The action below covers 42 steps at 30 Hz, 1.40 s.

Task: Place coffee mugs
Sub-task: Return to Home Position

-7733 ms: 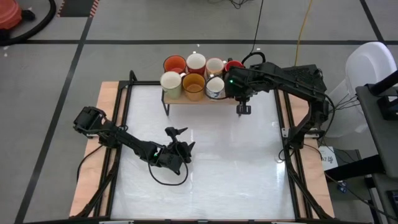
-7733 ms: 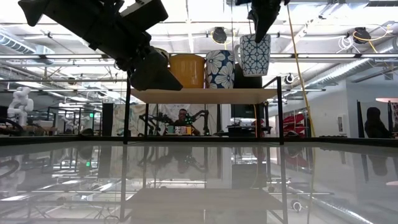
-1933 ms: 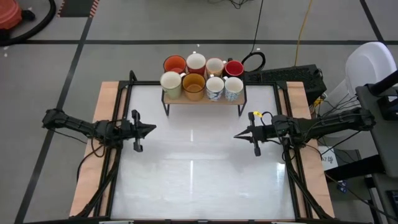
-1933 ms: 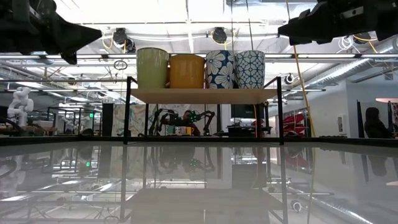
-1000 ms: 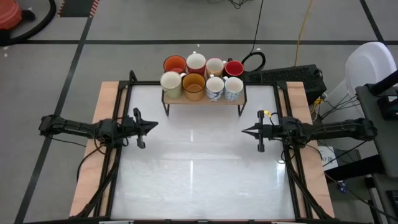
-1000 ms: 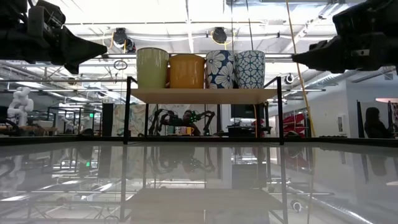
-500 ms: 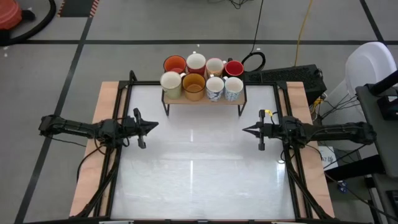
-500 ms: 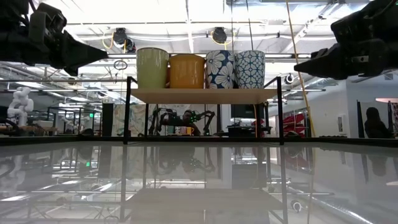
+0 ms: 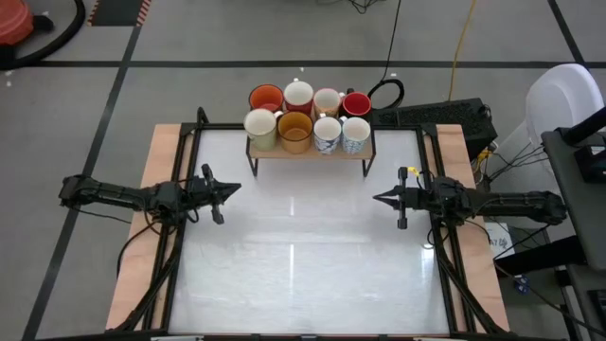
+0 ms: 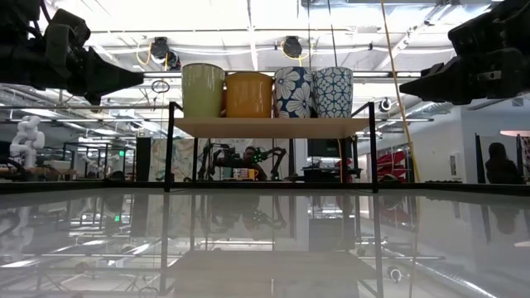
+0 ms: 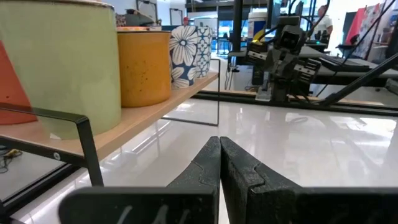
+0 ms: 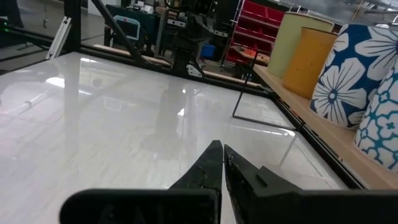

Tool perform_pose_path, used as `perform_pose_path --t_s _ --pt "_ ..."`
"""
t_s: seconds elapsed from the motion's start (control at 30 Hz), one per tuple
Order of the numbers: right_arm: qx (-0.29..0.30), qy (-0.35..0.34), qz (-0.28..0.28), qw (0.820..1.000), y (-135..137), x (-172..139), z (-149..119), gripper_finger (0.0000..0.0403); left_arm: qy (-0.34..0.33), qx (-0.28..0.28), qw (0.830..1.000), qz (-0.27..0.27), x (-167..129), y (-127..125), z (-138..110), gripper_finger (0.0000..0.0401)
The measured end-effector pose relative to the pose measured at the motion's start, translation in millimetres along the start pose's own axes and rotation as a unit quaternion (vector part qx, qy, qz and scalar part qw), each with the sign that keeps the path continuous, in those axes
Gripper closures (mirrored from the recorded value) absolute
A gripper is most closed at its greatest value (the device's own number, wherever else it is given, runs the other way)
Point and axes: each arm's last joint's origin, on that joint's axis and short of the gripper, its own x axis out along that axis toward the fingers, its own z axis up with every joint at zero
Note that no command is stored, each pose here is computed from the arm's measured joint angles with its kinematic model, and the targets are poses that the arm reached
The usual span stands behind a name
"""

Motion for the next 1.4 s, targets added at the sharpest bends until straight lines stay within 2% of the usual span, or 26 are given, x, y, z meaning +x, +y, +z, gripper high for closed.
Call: perform_pose_path --t_s 0.07,0.27,0.43,0.67,0.97,1.1,1.4 --pt "0.000 -0.003 0.003 1.000 0 -1 0 0.0403 0.000 0.000 1.000 0.001 0 0 0 0.0396" --pt "0.033 -0.016 0.075 0.996 5 -3 1 0.0403 -0.003 0.001 1.000 0.007 0 0 1 0.0396" --pt "0.054 0.000 0.086 0.995 7 -3 -2 0.0403 -0.008 0.010 1.000 0.021 0 1 2 0.0396" --pt "0.062 0.015 0.030 0.997 8 -3 -4 0.0403 -0.018 0.015 0.999 0.023 0 1 4 0.0396" --pt "0.074 0.003 0.059 0.995 15 -3 -1 0.0403 -0.014 0.017 0.999 0.031 0 2 3 0.0396" --pt "0.078 0.006 0.042 0.996 18 -3 -1 0.0403 -0.012 0.018 0.999 0.031 0 2 3 0.0396" --pt "0.079 0.000 0.052 0.995 25 -5 2 0.0403 -0.009 0.020 0.999 0.031 0 2 2 0.0396"
